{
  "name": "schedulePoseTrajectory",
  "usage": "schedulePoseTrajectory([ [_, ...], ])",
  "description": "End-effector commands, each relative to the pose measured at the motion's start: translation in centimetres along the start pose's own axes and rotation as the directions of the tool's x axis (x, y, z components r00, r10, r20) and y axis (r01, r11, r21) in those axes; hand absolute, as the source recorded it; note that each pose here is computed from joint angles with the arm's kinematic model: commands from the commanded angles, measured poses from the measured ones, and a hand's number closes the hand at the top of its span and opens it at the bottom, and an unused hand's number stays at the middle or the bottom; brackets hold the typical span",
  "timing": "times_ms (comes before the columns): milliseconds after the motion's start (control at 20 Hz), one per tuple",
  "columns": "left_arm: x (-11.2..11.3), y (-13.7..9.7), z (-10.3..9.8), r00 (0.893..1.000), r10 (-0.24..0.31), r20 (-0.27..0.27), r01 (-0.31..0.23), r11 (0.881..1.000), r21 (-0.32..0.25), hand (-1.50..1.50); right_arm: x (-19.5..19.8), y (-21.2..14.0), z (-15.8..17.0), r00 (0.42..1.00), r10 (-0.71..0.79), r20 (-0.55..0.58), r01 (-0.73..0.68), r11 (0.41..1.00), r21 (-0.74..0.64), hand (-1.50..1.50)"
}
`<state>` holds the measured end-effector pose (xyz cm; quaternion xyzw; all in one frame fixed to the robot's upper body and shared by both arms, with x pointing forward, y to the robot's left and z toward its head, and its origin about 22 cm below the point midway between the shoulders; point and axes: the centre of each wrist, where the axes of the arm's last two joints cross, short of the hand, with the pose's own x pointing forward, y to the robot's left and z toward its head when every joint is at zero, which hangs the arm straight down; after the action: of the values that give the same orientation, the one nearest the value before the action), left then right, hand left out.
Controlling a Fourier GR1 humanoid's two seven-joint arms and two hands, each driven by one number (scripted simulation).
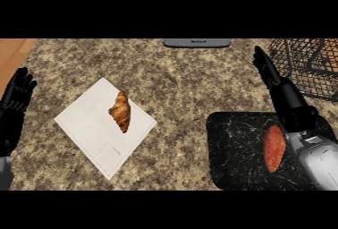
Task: Pick the sweet potato from the tray and place it in the tiered basket
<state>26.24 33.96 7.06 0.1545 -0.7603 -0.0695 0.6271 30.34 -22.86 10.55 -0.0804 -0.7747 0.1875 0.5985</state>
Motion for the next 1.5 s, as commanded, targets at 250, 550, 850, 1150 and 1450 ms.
schedulePoseTrajectory([
  [250, -2.0, 0.8, 1.2, 0.975, -0.148, -0.163, 0.161, 0.985, 0.068, 0.00, -5.9, -5.5, 5.8, 0.909, -0.390, -0.144, 0.216, 0.738, -0.639, 1.50],
  [550, -3.0, -0.8, 1.9, 0.967, -0.115, -0.227, 0.129, 0.991, 0.048, 0.00, -12.5, -5.9, 14.3, 0.758, -0.426, -0.493, -0.301, 0.442, -0.845, -1.50],
  [850, -1.9, -3.8, 1.1, 0.974, -0.106, -0.201, 0.106, 0.994, -0.013, 0.00, -5.4, -7.3, 18.8, 0.717, -0.334, -0.612, -0.346, 0.591, -0.728, -1.50],
  [1150, -1.9, -4.0, 0.2, 0.975, -0.128, -0.180, 0.126, 0.992, -0.018, 0.00, -1.6, -8.6, 18.5, 0.519, -0.128, -0.845, -0.377, 0.853, -0.361, -1.50],
  [1450, -0.9, -6.9, -1.2, 0.979, -0.111, -0.168, 0.108, 0.994, -0.031, 0.00, 3.7, -10.8, 13.4, 0.426, -0.120, -0.897, -0.392, 0.869, -0.302, -1.50],
])
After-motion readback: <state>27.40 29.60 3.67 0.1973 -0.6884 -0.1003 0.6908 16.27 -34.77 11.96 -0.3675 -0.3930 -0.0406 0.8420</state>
